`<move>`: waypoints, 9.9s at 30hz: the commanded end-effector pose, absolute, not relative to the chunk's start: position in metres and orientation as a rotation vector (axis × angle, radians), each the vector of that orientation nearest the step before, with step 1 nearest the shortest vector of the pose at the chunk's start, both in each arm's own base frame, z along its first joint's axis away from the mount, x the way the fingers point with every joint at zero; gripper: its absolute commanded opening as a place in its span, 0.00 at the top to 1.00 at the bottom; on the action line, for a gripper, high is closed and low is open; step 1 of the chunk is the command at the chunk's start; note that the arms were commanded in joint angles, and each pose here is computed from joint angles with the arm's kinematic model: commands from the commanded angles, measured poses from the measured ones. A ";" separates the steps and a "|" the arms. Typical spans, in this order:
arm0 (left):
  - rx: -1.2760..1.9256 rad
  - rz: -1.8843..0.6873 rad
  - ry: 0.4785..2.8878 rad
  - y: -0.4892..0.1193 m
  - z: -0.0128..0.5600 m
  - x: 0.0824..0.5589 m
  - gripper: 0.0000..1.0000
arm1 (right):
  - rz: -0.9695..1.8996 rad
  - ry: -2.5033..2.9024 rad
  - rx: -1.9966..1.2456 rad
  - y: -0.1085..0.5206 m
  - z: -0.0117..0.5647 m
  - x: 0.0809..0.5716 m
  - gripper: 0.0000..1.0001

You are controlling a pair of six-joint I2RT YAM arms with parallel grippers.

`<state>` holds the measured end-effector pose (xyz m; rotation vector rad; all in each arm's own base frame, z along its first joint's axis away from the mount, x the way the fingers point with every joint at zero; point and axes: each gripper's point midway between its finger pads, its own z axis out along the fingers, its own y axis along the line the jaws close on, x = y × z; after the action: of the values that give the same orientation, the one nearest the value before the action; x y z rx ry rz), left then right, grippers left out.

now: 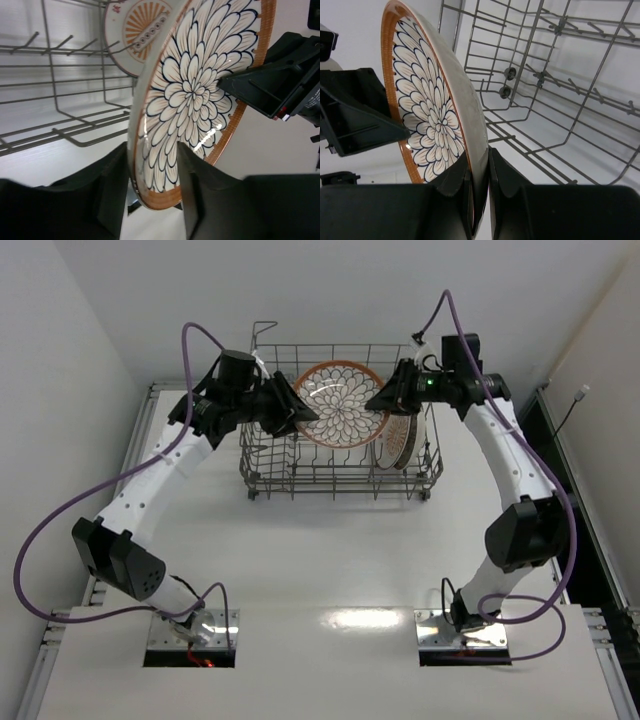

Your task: Load the plates into the dish rack

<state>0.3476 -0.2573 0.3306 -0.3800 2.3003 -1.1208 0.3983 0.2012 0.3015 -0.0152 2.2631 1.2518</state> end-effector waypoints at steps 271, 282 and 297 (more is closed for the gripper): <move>-0.338 -1.041 2.227 -0.166 0.359 0.330 0.05 | 0.028 2.208 -0.003 0.157 0.356 0.385 0.19; -0.403 -0.775 2.216 -0.132 0.342 0.334 0.05 | 0.262 2.216 -0.036 0.122 0.379 0.369 0.01; -0.496 -0.520 1.947 -0.085 0.379 0.359 0.05 | 0.687 2.066 0.214 0.034 0.404 0.392 0.01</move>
<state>0.3536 -0.1105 0.3385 -0.4797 2.1547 -0.6072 0.3969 0.0189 0.3537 0.3265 2.2121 0.5567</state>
